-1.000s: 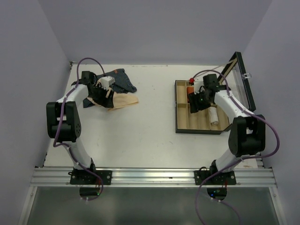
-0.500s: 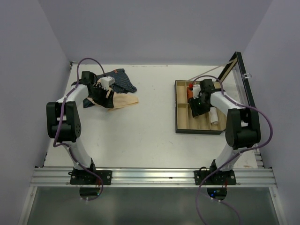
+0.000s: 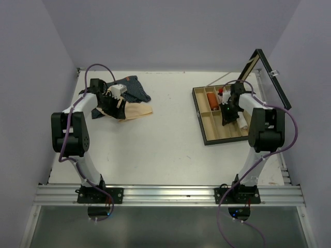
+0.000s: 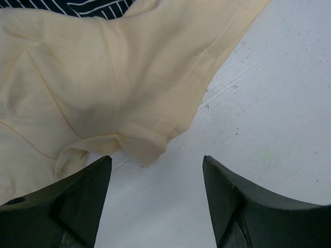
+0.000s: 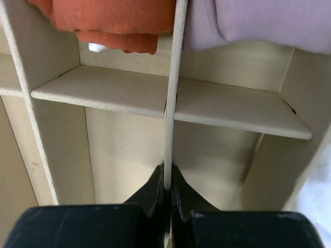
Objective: Roll the underwear
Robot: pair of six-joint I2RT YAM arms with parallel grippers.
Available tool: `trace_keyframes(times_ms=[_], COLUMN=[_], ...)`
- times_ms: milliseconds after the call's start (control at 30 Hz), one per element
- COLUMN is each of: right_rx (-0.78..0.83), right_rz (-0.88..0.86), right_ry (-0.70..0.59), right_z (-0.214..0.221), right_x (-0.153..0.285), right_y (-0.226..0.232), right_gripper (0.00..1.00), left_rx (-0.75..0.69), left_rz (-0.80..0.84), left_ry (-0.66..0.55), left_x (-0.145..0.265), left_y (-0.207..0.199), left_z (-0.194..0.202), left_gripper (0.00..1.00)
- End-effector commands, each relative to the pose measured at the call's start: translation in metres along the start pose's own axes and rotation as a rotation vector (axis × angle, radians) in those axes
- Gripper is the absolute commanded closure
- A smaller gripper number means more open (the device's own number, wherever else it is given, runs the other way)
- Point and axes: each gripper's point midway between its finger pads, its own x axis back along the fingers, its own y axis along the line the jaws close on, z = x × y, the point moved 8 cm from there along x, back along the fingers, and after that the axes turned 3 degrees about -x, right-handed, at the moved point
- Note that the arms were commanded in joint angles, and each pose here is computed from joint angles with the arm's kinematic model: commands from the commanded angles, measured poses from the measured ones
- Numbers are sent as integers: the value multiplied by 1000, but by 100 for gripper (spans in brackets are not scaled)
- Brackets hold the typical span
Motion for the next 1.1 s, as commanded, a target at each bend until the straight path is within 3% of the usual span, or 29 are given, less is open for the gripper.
trace_keyframes(times_ms=[0,300,533,600,933,1067], right_rx=[83,35,110,150,225,218], right_rz=[58,106,138,144,138,117], right_ry=[-139,-127,-151,-156,-246,-299], right_z=[-40,-54,-68,-73,-86,-88], right_x=[11,-7,-1,6,65,95], right_y=[-25,-55,-65,-69,-62,-53], right_gripper=[100,100,97,92,49,45], left_rx=[-7,-11,-64,-91,-182,-180], left_rz=[-10,-13,-9,-11,-50,-53], left_ry=[-49,-47,-48,-50,-23,41], left_x=[3,3,5,6,-10,-32], left_y=[0,3,4,7,16,12], left_z=[-11,-14,-14,-17,-28,-21], left_gripper=[25,25,23,23,27,32])
